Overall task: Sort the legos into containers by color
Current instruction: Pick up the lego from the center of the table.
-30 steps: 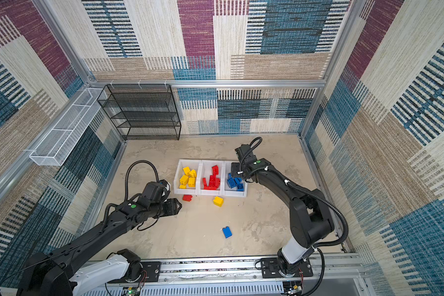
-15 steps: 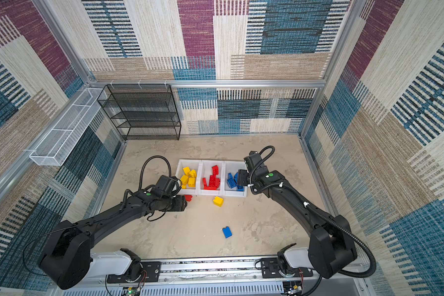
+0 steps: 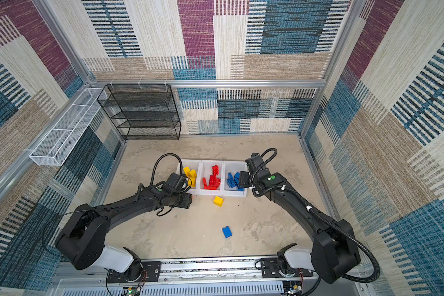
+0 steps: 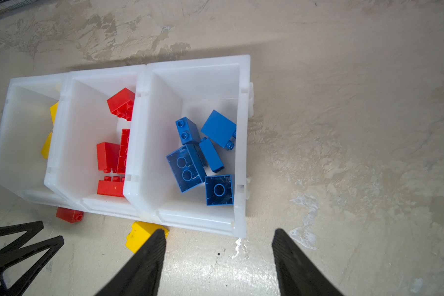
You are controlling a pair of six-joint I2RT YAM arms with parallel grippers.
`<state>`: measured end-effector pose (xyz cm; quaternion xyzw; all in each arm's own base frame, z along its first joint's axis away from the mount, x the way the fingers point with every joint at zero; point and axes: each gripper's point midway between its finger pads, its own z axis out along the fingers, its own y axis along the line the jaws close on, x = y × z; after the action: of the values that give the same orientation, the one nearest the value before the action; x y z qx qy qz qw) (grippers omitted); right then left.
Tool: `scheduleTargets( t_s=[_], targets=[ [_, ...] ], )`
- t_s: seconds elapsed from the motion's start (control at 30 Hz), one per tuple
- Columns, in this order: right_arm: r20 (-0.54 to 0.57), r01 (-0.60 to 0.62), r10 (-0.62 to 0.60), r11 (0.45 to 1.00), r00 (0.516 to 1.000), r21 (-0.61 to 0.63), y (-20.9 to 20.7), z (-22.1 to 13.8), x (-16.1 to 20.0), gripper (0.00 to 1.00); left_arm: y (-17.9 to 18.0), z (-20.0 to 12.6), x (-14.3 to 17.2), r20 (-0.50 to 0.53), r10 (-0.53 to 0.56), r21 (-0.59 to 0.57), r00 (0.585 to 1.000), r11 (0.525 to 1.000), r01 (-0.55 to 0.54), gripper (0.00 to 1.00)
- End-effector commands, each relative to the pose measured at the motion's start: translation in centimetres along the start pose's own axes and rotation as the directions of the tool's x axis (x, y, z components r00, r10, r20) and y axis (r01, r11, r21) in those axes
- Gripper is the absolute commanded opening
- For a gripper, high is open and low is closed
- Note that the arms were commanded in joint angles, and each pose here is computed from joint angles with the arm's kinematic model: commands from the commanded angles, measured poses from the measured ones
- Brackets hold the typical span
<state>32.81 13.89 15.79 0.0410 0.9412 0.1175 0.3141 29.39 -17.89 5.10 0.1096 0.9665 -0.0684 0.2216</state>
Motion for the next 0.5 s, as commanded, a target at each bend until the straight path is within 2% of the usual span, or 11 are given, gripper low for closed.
scheduleTargets(
  t_s=[0.0, 0.47],
  targets=[
    [0.010, -0.014, 0.014, 1.000, 1.000, -0.011, 0.2, -0.2, -0.1, 0.69, 0.5, 0.3, -1.1, 0.038, 0.041, -0.049, 0.998, 0.998, -0.039, 0.65],
    [0.001, -0.020, 0.020, 1.000, 1.000, -0.019, 0.2, -0.1, 0.3, 0.69, 0.5, 2.1, -2.2, 0.020, 0.052, -0.086, 0.998, 0.995, -0.051, 0.62]
  ],
)
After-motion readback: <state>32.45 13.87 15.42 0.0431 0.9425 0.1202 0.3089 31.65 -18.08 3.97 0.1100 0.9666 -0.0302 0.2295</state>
